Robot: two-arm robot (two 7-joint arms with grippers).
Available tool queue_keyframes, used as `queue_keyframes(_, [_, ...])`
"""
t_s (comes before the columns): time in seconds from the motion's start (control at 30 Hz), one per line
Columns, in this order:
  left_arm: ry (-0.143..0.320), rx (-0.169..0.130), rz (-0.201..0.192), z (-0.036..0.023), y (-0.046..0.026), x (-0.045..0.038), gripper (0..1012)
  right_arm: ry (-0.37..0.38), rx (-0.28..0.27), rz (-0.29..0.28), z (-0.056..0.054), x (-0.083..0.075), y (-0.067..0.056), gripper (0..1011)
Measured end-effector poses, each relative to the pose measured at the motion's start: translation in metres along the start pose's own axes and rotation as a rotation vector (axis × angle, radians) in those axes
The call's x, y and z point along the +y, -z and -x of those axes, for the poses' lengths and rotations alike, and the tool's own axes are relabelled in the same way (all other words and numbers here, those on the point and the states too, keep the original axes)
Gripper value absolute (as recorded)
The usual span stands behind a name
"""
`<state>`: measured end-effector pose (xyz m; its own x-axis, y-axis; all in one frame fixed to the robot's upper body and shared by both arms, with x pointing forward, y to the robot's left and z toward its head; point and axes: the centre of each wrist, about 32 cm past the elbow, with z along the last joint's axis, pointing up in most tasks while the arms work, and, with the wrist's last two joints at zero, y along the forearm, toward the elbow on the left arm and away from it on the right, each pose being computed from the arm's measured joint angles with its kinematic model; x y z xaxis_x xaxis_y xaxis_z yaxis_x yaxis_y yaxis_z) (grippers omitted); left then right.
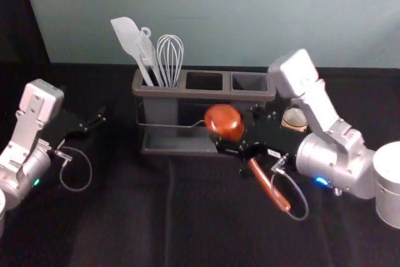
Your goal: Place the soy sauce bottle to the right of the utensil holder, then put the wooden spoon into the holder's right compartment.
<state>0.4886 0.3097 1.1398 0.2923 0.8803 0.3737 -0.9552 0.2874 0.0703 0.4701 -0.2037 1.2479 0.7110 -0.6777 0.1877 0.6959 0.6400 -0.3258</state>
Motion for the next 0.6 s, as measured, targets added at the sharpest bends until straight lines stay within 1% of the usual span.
queue_keyframes(0.03, [0.000, 0.000, 0.000, 0.0000, 0.0000, 0.0000, 1005, 0.001, -0.003, -0.022, 0.000, -0.003, -0.001, 826])
queue_keyframes(0.07, [0.000, 0.000, 0.000, 0.0000, 0.0000, 0.0000, 1005, 0.000, -0.007, -0.072, 0.000, -0.008, -0.002, 826])
queue_keyframes(0.17, [0.000, 0.000, 0.000, 0.0000, 0.0000, 0.0000, 1005, 0.006, -0.010, -0.148, 0.000, -0.017, -0.003, 826])
queue_keyframes(0.2, [0.000, 0.000, 0.000, 0.0000, 0.0000, 0.0000, 1005, 0.012, -0.012, -0.197, -0.001, -0.021, -0.004, 825])
queue_keyframes(0.23, [0.000, 0.000, 0.000, 0.0000, 0.0000, 0.0000, 1005, 0.015, -0.012, -0.218, -0.001, -0.024, -0.003, 826])
queue_keyframes(0.27, [0.000, 0.000, 0.000, 0.0000, 0.0000, 0.0000, 1005, 0.018, -0.011, -0.237, -0.001, -0.025, -0.003, 826])
queue_keyframes(0.3, [0.000, 0.000, 0.000, 0.0000, 0.0000, 0.0000, 1005, 0.024, -0.009, -0.280, -0.002, -0.029, -0.003, 825])
queue_keyframes(0.33, [0.000, 0.000, 0.000, 0.0000, 0.0000, 0.0000, 1005, 0.028, -0.007, -0.300, -0.002, -0.031, -0.003, 826])
queue_keyframes(0.37, [0.000, 0.000, 0.000, 0.0000, 0.0000, 0.0000, 1005, 0.032, 0.000, -0.336, -0.002, -0.033, -0.003, 825])
queue_keyframes(0.4, [0.000, 0.000, 0.000, 0.0000, 0.0000, 0.0000, 1005, 0.033, 0.003, -0.356, -0.003, -0.035, -0.003, 826])
queue_keyframes(0.43, [0.000, 0.000, 0.000, 0.0000, 0.0000, 0.0000, 1005, 0.038, 0.007, -0.396, -0.003, -0.038, -0.004, 826])
queue_keyframes(0.47, [0.000, 0.000, 0.000, 0.0000, 0.0000, 0.0000, 1005, 0.038, 0.007, -0.396, -0.003, -0.038, -0.004, 825])
queue_keyframes(0.5, [0.000, 0.000, 0.000, 0.0000, 0.0000, 0.0000, 1005, 0.041, 0.005, -0.430, -0.004, -0.040, -0.005, 826])
queue_keyframes(0.57, [0.000, 0.000, 0.000, 0.0000, 0.0000, 0.0000, 1005, 0.044, 0.003, -0.467, -0.005, -0.042, -0.006, 825])
queue_keyframes(0.6, [0.000, 0.000, 0.000, 0.0000, 0.0000, 0.0000, 1005, 0.047, 0.001, -0.495, -0.006, -0.044, -0.008, 826])
